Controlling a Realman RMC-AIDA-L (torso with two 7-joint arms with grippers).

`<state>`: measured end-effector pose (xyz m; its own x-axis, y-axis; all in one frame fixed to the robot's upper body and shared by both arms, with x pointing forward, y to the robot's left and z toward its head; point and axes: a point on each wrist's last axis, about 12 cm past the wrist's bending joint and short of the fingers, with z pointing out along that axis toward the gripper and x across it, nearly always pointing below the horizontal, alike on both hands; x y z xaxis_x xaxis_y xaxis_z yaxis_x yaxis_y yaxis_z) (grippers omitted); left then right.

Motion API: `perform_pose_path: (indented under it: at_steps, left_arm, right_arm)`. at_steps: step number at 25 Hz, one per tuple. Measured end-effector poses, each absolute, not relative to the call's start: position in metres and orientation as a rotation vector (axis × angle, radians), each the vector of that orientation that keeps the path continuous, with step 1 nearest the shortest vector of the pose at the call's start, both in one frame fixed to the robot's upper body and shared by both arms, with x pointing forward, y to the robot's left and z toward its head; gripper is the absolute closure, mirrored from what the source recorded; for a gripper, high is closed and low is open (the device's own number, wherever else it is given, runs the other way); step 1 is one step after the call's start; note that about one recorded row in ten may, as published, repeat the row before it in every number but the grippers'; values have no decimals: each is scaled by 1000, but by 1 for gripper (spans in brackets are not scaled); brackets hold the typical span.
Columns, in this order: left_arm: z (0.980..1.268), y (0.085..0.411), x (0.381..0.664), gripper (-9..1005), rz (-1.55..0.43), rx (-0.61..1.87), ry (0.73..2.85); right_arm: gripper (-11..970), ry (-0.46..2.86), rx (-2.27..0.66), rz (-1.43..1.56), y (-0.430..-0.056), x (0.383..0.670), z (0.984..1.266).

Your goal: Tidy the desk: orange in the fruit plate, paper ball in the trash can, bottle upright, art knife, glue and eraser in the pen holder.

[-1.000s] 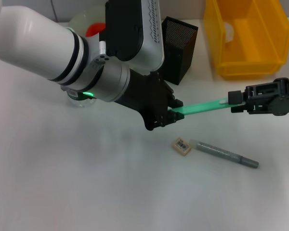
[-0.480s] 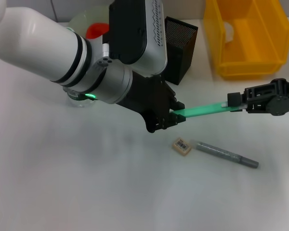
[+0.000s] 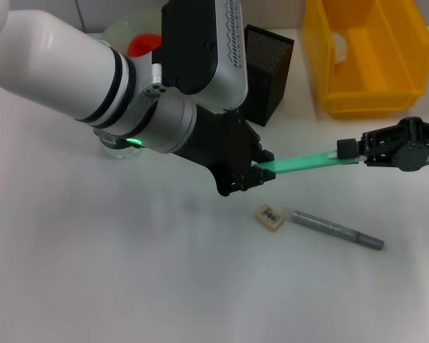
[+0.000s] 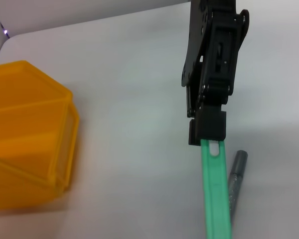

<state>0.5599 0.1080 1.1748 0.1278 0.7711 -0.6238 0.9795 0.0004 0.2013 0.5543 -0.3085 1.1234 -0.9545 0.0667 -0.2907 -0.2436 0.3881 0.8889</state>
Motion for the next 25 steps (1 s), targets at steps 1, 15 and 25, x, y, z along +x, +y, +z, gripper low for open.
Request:
perform_pose_path:
  at_steps: [1,15,25]
  left_arm:
    - [1175,108,560,802,-452,1820,1686]
    - [1175,107,560,764,-455,1830,1682]
    - [1178,114,563,397,-466,1792,1698]
  right_arm:
    - [802,2371,-157,1590,-309,554,1123]
    - [804,2361,-163,1589,-309,555,1124]
    - [805,2357,-166,1581,-310,556,1125]
